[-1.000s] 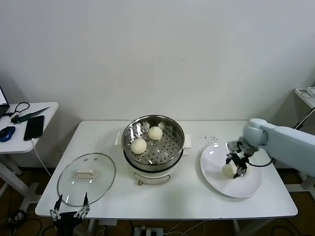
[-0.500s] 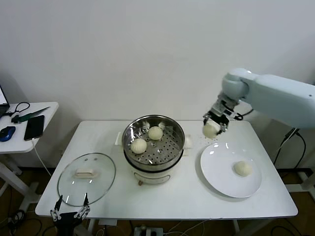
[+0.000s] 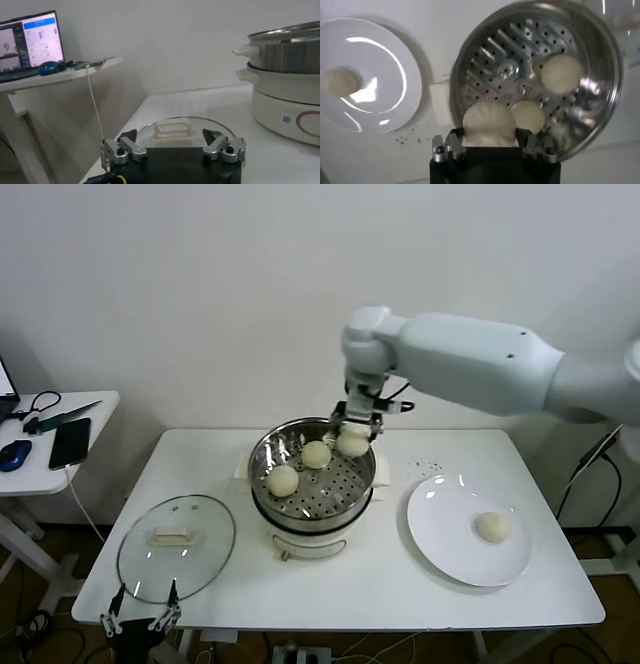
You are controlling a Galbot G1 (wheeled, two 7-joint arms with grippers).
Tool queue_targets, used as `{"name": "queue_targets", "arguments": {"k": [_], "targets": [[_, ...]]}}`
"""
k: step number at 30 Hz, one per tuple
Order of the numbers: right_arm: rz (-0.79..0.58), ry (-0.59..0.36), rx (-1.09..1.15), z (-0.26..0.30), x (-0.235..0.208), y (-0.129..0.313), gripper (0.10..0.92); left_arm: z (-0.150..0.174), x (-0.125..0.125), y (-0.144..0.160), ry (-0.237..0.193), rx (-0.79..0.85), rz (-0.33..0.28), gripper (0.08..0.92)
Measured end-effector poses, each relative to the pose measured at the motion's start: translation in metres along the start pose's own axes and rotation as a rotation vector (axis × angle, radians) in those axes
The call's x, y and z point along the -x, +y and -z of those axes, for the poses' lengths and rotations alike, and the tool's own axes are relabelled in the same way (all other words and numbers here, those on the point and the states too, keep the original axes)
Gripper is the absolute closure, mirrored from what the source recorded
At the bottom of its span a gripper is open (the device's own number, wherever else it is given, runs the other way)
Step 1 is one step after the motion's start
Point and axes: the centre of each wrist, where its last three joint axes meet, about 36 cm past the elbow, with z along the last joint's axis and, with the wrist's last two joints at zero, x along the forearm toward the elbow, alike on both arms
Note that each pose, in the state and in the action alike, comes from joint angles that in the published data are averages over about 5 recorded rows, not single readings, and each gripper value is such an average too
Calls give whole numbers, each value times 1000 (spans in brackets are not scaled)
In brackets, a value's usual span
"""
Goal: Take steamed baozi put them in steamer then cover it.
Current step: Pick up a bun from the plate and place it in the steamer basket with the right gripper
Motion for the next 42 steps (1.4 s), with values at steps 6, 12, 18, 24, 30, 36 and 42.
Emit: {"name": "queue_targets", "arguments": {"k": [6, 12, 18, 24, 30, 36, 42], "targets": [[18, -42, -111, 28, 26, -35, 335, -3, 0, 0, 5, -1, -1, 177], [37, -79, -173, 47, 48, -52, 335, -4, 2, -1, 7, -2, -2, 177], [45, -113, -201, 60, 65, -60, 335, -7, 3, 2, 13, 0, -3, 177], [46, -131, -212, 66, 75, -62, 318, -8, 3, 1, 16, -2, -4, 177], [42, -136, -219, 68, 78, -64, 217, -9, 2, 1, 20, -4, -3, 177], [31, -117, -240, 65, 71, -64, 200, -10, 2, 1, 25, -8, -4, 177], [6, -84, -234, 54, 49, -56, 199, -9, 2, 3, 24, -2, 0, 177]]}}
